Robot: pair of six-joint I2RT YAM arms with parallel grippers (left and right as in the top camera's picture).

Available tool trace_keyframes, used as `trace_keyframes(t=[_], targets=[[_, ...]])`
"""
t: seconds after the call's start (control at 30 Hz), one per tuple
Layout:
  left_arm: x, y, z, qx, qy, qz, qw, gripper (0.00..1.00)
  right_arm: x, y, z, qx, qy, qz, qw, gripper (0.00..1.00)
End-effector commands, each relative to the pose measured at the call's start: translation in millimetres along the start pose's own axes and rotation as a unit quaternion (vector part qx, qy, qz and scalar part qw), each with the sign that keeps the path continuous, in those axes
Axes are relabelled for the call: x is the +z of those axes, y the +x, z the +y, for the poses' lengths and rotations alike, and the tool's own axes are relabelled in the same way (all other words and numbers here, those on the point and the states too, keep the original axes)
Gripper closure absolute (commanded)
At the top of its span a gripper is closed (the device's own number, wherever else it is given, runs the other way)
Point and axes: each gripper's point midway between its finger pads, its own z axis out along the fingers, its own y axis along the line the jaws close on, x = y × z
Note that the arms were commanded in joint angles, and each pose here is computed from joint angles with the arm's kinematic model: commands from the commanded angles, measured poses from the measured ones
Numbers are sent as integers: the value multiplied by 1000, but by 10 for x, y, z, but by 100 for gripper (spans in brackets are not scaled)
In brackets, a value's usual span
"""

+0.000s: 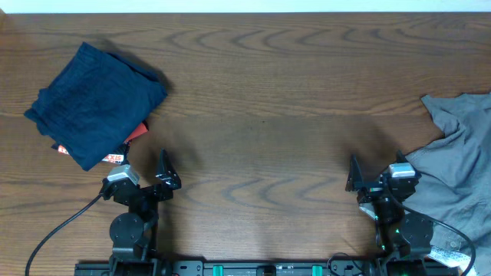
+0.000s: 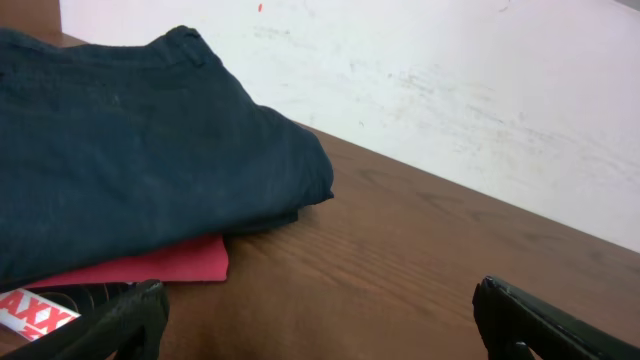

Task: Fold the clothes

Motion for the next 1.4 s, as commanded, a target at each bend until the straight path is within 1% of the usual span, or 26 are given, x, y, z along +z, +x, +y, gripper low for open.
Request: trace_keyframes(t=[0.0,0.13,0.3,0.4,0.5,0.67,0.77,0.87,0.97,1.07,1.1,1.13,1.17,1.2,1.23,1.27,1.3,1.33,1.37], targets=[[23,169,74,12,-9,20,1000,2,-1,-14,8,46,-4,-3,999,1],[14,145,31,13,-2,27,1000,2,1,26,84,62,-26,9,998,1],[2,-32,-37,14,-6,37,999,2,-17,9,89,64,-25,41,997,1],[14,-114,-72,24,-16,66,997,2,-34,-52,76,65,-19,69,995,1],[40,-162,-95,30,-35,115,992,2,-37,-122,76,67,-16,107,992,1],[49,-205,-111,43,-72,212,974,2,-44,-116,27,82,8,207,975,1],[14,-218,-112,51,-97,279,954,2,-47,-116,20,88,17,282,955,1],[-60,-269,-121,59,-121,341,930,2,-32,-132,21,89,23,359,929,1],[-92,-339,-144,63,-133,371,917,2,82,-240,98,99,4,388,916,1],[-61,-392,-184,61,-130,373,917,2,135,-241,179,108,-17,410,905,0],[-58,-394,-185,61,-129,373,917,2,139,-194,138,103,-5,418,902,11],[-59,-394,-185,61,-129,373,917,1,129,-131,54,99,21,429,898,27],[-62,-390,-183,61,-130,374,916,6,97,-57,-65,104,64,442,889,43],[-71,-381,-178,61,-131,376,915,15,25,38,-234,118,130,458,872,54],[-82,-373,-173,62,-132,379,914,22,-60,115,-364,133,187,469,853,58],[-94,-364,-168,62,-133,381,913,40,-140,188,-457,144,232,480,834,61],[-106,-354,-163,62,-134,384,911,55,-203,259,-514,152,263,489,817,64],[-114,-348,-160,62,-134,386,911,63,-243,344,-537,155,280,502,803,65],[-115,-346,-158,62,-135,387,910,64,-257,429,-534,153,283,516,794,65]])
